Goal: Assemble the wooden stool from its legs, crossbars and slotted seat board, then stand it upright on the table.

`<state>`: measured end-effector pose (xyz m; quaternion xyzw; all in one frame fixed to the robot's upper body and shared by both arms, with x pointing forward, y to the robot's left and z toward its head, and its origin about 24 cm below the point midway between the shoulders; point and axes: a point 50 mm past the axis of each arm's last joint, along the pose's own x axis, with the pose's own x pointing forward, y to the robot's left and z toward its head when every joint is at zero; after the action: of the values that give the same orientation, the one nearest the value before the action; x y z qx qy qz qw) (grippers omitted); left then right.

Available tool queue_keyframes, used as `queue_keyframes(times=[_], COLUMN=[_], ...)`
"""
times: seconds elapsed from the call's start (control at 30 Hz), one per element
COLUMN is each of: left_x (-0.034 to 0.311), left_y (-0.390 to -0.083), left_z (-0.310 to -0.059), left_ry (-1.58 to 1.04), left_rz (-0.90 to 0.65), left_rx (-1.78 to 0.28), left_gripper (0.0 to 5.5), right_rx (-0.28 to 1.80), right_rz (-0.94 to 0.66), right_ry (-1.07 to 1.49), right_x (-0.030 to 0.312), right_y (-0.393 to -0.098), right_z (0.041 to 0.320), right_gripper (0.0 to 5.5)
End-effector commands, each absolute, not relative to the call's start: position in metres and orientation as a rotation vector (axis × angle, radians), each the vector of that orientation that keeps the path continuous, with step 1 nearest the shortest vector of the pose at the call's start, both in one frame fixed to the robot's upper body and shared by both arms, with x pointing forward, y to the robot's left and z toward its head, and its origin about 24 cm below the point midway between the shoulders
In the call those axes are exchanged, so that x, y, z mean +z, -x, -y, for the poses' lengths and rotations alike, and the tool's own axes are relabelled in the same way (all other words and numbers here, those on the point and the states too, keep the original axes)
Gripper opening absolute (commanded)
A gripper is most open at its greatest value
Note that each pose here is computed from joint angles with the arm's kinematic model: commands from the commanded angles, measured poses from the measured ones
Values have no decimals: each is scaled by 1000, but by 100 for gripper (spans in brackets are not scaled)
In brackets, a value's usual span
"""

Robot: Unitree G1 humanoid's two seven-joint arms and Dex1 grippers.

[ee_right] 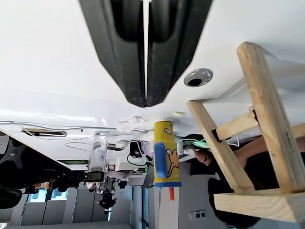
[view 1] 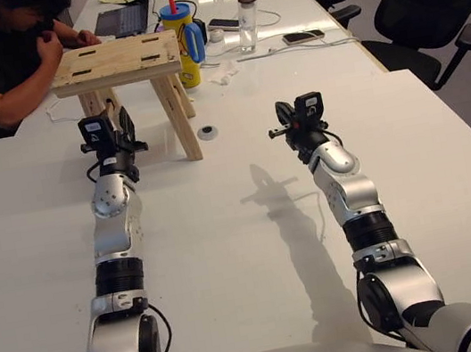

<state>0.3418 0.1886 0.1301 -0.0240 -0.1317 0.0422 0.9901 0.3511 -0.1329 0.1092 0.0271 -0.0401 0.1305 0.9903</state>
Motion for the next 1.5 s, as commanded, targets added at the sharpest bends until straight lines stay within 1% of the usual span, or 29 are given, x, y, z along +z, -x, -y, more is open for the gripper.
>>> queue_keyframes(times=[0.03,0.17,0.23,0.4,0.5,0.83,0.97,1.13,1.23,1.33,1.5], left_x=[142,138,131,117,115,118,118,133,132,135,140], left_y=[-348,-350,-353,-358,-361,-367,-368,-374,-375,-377,-382], left_z=[-180,-175,-171,-156,-149,-147,-152,-159,-170,-180,-184], left_ry=[53,42,25,20,26,-4,-27,-14,-45,-48,-77], left_rz=[324,348,325,291,285,310,315,345,336,329,320], left_rx=[150,166,121,73,41,10,5,9,18,40,11], left_gripper=[178,178,178,178,178,178,178,178,178,178,178], right_rx=[245,224,211,121,102,119,113,115,130,152,146], right_rz=[121,148,145,81,88,126,130,145,140,158,158], right_ry=[-45,-51,-64,-56,-46,-65,-65,-57,-74,-69,-88], right_x=[121,121,121,113,113,112,109,107,102,106,104], right_y=[-359,-360,-362,-370,-372,-371,-370,-364,-361,-360,-359], right_z=[132,131,128,140,143,138,135,132,122,112,105], right_gripper=[0,0,0,0,0,0,0,0,0,0,0])
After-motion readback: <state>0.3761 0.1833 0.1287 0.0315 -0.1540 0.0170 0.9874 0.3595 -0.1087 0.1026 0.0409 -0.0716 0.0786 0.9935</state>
